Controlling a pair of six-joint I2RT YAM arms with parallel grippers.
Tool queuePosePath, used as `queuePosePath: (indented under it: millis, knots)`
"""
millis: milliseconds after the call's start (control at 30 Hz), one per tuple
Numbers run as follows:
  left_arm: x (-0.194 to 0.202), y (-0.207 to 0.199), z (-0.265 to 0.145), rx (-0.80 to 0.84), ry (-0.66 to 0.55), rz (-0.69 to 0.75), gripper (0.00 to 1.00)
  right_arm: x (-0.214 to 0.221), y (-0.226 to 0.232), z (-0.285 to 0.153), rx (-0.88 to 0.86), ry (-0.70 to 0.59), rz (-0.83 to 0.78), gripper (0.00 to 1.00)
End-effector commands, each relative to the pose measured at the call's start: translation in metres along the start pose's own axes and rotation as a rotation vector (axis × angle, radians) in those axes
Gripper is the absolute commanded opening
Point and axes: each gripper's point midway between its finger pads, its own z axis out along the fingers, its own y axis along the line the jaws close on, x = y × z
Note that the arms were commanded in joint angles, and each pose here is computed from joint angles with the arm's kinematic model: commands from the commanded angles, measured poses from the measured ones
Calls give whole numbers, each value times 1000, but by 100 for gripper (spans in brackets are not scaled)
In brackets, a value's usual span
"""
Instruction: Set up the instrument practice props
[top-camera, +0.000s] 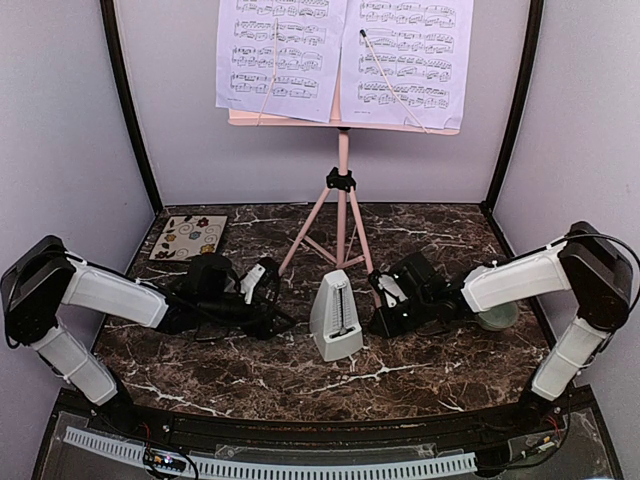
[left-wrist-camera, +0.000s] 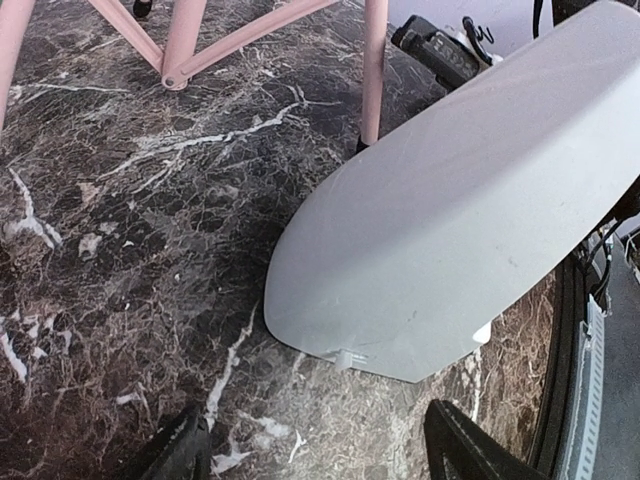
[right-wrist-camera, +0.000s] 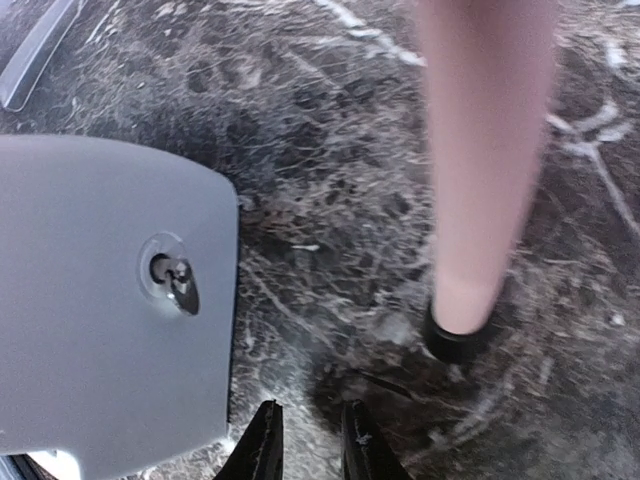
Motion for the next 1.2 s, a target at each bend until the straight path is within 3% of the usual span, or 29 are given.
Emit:
queuePosePath:
  millis: [0,333,667,833,1033,1167]
  knots:
    - [-12,2,-11,-46,-34,-87,76,-18,24,2,-138,-95,-31,22]
    - [-34,7,-43,-167,-85,-228,84,-13,89,17,-292,-119,-62,23]
    - [-69,-22,-93,-158,-198,-194,90,-17,136,22,-311,-187,-60,25]
    - [-75,-45,-111,-187,-202,-134,93,-17,121,4,-254,-235,-19,28]
    - [-74,-66,-87,-189,-144,-38,99,-7,104,-24,-230,-270,-41,41]
    - [-80,-69,-68,-203,-130,2,99,-4,95,-37,-208,-276,-41,56]
